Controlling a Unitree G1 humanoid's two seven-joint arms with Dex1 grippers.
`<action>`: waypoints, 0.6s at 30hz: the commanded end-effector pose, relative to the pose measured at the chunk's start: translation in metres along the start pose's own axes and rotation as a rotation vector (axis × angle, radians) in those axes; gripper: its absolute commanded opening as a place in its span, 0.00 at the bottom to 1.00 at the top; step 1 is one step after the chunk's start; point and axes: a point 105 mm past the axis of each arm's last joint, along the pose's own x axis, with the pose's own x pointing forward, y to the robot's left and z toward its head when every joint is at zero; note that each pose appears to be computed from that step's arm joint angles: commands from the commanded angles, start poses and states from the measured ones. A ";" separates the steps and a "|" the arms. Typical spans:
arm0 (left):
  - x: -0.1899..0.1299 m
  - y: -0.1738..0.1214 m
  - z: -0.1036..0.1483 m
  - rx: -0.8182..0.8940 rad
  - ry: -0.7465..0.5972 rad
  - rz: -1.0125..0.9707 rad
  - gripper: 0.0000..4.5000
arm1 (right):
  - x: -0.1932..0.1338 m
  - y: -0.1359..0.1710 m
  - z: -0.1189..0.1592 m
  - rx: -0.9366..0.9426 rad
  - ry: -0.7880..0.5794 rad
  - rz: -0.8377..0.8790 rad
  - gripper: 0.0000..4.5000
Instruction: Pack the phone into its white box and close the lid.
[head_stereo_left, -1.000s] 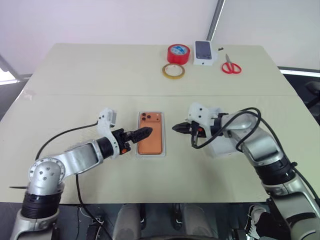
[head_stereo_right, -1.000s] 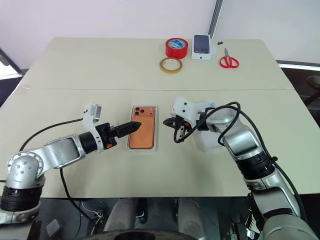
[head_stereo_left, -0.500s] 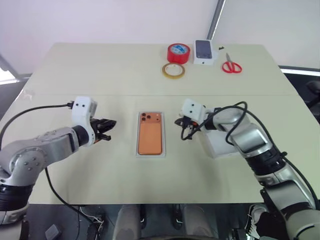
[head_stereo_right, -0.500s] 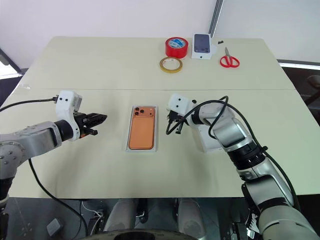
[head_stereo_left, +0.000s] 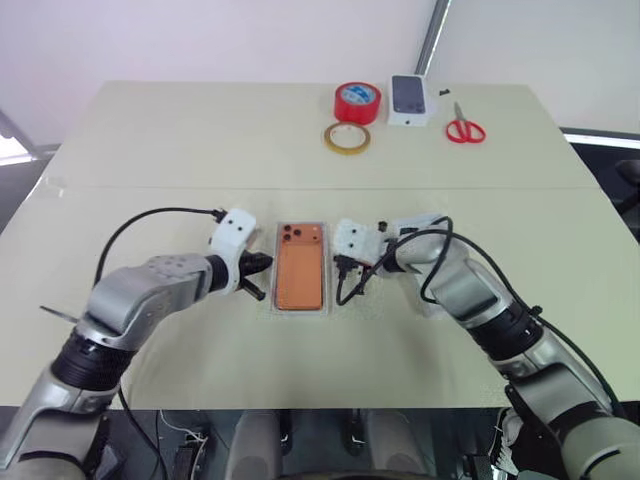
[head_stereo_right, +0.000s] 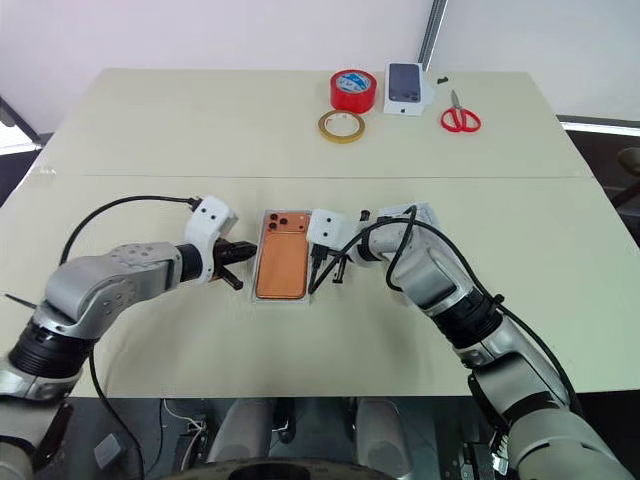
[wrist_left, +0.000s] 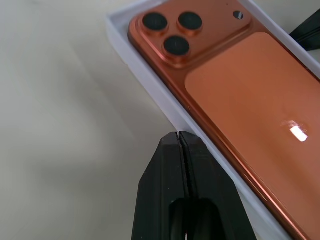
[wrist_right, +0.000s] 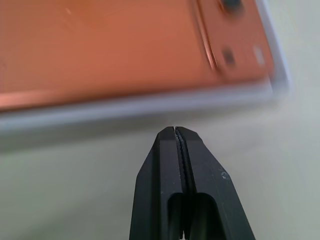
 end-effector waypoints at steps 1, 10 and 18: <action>0.010 -0.034 0.013 0.052 -0.017 -0.133 0.01 | -0.011 0.003 0.017 -0.056 -0.049 0.012 0.00; 0.042 -0.092 0.033 0.103 -0.005 -0.336 0.01 | -0.045 0.009 -0.015 -0.012 0.040 0.025 0.00; 0.073 -0.136 0.050 0.112 -0.003 -0.469 0.01 | -0.080 0.011 -0.068 0.067 0.209 -0.015 0.00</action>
